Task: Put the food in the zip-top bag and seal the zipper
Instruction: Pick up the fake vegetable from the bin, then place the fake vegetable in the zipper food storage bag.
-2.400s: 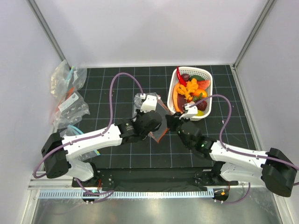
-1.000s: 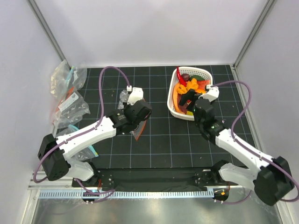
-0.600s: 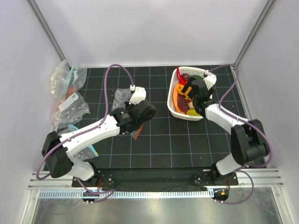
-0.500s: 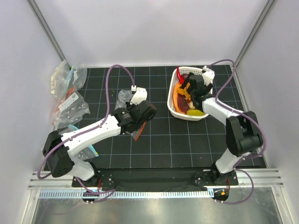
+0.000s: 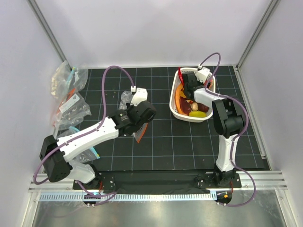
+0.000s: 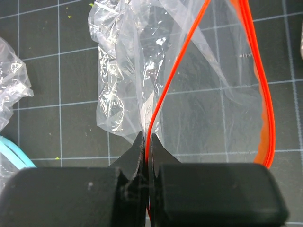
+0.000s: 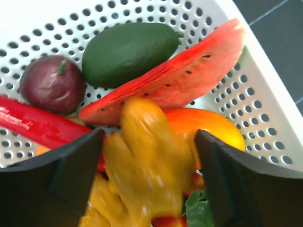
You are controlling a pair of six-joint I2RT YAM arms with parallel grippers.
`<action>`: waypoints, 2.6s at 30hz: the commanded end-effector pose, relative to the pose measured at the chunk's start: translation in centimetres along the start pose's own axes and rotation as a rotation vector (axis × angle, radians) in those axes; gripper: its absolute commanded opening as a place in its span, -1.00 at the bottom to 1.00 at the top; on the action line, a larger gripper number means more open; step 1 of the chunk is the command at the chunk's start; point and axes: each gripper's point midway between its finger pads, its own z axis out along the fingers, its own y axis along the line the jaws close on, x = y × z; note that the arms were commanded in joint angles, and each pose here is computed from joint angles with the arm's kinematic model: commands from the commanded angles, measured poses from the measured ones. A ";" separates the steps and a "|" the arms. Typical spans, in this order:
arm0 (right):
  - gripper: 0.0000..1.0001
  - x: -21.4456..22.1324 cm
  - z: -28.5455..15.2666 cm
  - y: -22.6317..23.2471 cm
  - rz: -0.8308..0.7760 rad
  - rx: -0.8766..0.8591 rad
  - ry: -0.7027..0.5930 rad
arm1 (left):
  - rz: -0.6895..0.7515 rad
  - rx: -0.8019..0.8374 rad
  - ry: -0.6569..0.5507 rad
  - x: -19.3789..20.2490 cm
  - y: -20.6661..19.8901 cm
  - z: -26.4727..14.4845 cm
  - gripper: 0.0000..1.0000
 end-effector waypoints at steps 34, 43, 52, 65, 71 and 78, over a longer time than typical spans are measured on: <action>-0.49 -3.0 -27.7 -0.4 0.153 -0.802 -0.144 | -0.011 0.270 0.162 2.2 -6.7 1.9 -1.00; -0.49 -1.4 -30.7 1.5 0.126 -0.936 -0.154 | -0.076 0.440 0.211 2.5 -9.4 1.1 -0.99; -0.50 0.2 -31.7 2.6 0.101 -0.880 -0.099 | -0.121 0.391 0.171 2.2 -8.6 1.6 -0.99; -0.50 2.1 -28.7 3.0 0.061 -0.643 -0.086 | -0.132 0.359 0.125 2.3 -9.0 1.4 -1.00; -0.53 2.1 -28.2 1.9 0.094 -0.515 -0.137 | -0.095 0.351 0.104 2.1 -10.0 1.0 -1.00; -0.57 2.2 -29.0 1.5 0.164 -0.442 -0.214 | -0.110 0.506 0.145 2.5 -12.6 -0.3 -1.00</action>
